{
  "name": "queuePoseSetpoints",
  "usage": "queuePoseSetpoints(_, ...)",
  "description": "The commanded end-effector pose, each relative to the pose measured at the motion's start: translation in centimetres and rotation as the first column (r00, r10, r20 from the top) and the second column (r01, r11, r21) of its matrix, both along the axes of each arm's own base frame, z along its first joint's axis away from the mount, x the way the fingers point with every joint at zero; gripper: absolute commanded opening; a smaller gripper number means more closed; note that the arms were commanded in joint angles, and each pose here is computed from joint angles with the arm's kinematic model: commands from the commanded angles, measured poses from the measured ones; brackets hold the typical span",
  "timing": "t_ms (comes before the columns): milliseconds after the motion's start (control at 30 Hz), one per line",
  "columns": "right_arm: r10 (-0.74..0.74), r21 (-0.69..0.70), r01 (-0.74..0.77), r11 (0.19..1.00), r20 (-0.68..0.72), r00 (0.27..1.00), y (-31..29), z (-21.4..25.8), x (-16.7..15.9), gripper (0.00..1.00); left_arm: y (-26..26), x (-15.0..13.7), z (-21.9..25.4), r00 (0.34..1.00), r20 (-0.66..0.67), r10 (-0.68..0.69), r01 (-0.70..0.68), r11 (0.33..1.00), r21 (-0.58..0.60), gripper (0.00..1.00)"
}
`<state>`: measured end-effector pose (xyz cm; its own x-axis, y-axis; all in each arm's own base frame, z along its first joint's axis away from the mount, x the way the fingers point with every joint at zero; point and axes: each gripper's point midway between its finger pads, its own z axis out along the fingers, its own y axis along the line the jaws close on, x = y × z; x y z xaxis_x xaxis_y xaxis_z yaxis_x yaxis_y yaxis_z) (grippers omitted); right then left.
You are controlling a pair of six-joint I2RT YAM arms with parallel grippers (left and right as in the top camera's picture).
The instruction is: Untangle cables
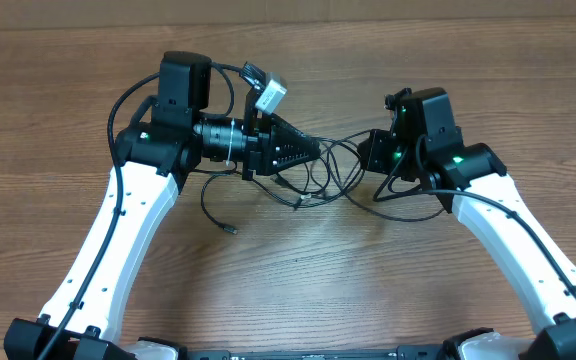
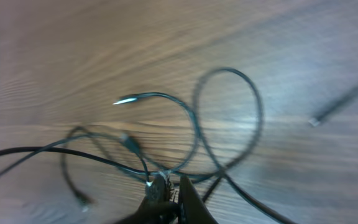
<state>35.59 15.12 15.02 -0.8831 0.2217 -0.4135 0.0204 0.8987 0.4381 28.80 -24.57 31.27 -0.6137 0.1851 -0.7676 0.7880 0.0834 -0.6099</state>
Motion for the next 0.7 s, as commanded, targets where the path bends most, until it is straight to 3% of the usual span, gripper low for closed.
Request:
queuePoseSetpoints(0, -0.114, -0.059, 0.112, 0.992, -0.024, 0.993, -1.7, -0.9, 0.5, 0.04, 0.4, 1.3, -0.9, 0.996, 0.041, 0.082, -0.086, 0.993, 0.083, 0.09)
queuePoseSetpoints(167, -0.237, -0.115, 0.229, 0.967, -0.069, 0.969, -3.5, -1.8, -0.1, 0.04, 0.7, 1.7, -1.7, 0.993, 0.034, 0.116, -0.120, 0.985, 0.125, 0.05)
queuePoseSetpoints(300, -0.242, -0.109, 0.234, 0.966, -0.070, 0.968, -3.4, -1.8, -0.1, 0.04, 1.0, 2.0, -2.2, 0.989, 0.032, 0.141, -0.145, 0.978, 0.153, 0.06)
queuePoseSetpoints(467, -0.019, -0.016, 0.019, 1.000, -0.022, 1.000, -0.3, -0.6, 0.1, 0.04, 1.7, 3.0, -3.7, 0.977, 0.041, 0.209, -0.213, 0.949, 0.234, 0.11)
queuePoseSetpoints(667, 0.225, 0.126, -0.238, 0.963, 0.107, 0.968, 3.8, 2.5, -0.1, 0.04, 4.1, 4.9, -7.0, 0.924, 0.048, 0.379, -0.363, 0.832, 0.419, 0.12)
